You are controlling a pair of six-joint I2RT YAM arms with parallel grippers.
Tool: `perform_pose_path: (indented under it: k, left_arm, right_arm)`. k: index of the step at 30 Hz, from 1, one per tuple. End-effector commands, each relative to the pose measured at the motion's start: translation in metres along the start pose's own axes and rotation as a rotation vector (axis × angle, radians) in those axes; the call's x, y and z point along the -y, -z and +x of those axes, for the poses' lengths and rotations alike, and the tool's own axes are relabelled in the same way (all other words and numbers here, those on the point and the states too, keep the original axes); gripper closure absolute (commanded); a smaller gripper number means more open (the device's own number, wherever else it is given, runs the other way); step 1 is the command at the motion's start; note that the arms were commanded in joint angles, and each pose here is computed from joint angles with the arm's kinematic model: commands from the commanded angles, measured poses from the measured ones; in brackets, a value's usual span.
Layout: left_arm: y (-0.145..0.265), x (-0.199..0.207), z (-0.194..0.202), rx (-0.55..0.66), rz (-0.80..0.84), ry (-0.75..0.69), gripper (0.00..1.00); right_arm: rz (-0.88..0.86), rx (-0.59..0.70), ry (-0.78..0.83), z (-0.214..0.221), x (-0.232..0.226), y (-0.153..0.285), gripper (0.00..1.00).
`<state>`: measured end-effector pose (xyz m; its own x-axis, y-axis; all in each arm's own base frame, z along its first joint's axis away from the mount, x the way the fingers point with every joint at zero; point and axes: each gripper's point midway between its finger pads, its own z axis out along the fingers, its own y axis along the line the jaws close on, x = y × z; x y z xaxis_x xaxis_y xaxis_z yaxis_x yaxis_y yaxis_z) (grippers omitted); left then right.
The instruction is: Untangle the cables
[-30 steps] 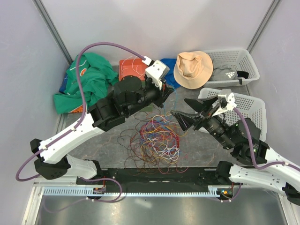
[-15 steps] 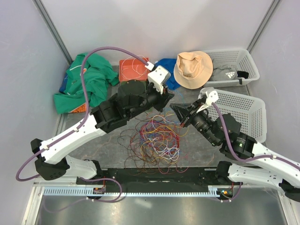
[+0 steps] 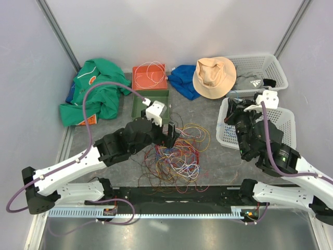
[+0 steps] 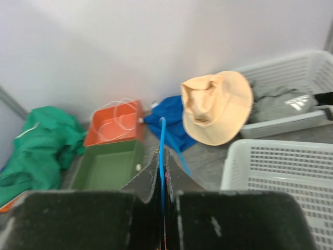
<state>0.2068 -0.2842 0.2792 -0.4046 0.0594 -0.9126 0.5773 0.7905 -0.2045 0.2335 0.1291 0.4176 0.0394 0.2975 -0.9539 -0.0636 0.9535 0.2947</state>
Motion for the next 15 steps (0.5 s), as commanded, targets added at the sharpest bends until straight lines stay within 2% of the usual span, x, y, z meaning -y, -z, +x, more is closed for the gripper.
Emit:
perform_pose_path:
  k: [1,6,10,15]
  left_arm:
    - [0.009,-0.008,0.018,0.013,-0.016,0.142,0.00]
    - [0.010,-0.016,0.060,-0.053,-0.022,0.197,0.01]
    - [0.014,-0.017,0.073,-0.075,-0.009,0.221,0.02]
    - [0.020,-0.022,0.078,-0.064,-0.012,0.241,0.02]
  right_arm:
    - [0.181,-0.016,0.105,0.008,0.026,-0.014,1.00]
    - [0.173,-0.103,0.091,0.033,0.021,-0.047,1.00]
    - [0.281,-0.104,0.077,0.031,0.054,-0.076,1.00]
    - [0.397,-0.082,0.033,0.027,0.086,-0.090,1.00]
